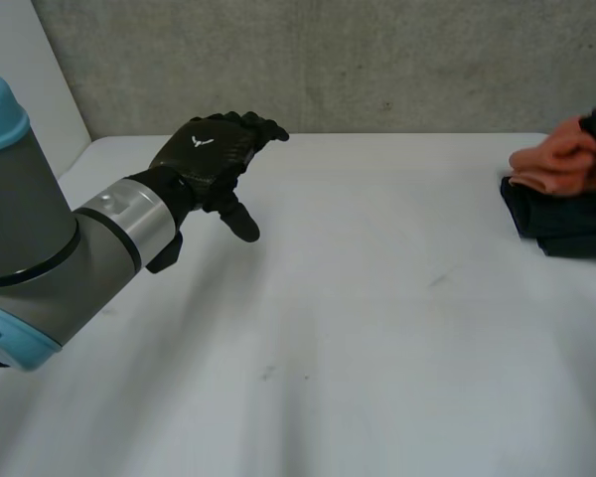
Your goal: Fold the laundry.
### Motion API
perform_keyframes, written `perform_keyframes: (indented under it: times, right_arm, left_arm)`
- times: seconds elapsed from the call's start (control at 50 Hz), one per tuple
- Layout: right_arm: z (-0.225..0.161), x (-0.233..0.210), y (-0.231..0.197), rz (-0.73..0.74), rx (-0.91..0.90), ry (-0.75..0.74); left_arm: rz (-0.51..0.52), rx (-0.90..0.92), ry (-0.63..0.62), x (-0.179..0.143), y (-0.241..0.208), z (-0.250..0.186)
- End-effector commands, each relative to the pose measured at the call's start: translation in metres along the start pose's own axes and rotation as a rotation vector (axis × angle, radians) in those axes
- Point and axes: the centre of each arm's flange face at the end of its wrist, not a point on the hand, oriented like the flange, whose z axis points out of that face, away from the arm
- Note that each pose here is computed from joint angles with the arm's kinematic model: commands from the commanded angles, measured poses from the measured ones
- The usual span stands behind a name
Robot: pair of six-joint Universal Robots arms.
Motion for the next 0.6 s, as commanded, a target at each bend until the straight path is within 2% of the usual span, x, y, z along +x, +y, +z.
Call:
perform_keyframes:
  times: [0.02,0.1,0.26,0.34,0.42,0.44,0.52,0.6]
  right_arm:
    - [-0.039,-0.014,0.05,-0.024,-0.138,-0.03]
    - [-0.049,-0.013,0.054,-0.064,-0.19,-0.021]
    - [-0.054,0.02,0.011,-0.103,-0.311,0.081]
    - [-0.055,0.038,-0.031,-0.099,-0.308,0.095]
    - [-0.039,0.04,-0.101,-0.076,-0.216,0.107]
    - [-0.031,0.036,-0.133,-0.052,-0.172,0.12]
    - [-0.024,0.029,-0.197,0.046,-0.105,0.19]
    - [-0.027,0.007,-0.235,0.214,-0.095,0.23]
  left_arm:
    - [-0.002,-0.01,0.004,0.001,0.005,0.002]
    - [-0.002,-0.009,0.005,0.002,0.004,0.002]
    - [0.002,0.006,0.006,0.003,-0.001,0.0]
    - [0.008,0.029,0.003,0.003,-0.009,-0.003]
    - [0.02,0.07,-0.005,0.001,-0.024,-0.008]
    - [0.022,0.085,-0.014,-0.001,-0.029,-0.01]
    - [0.035,0.132,-0.045,-0.003,-0.045,-0.017]
    - [0.048,0.194,-0.106,-0.008,-0.065,-0.027]
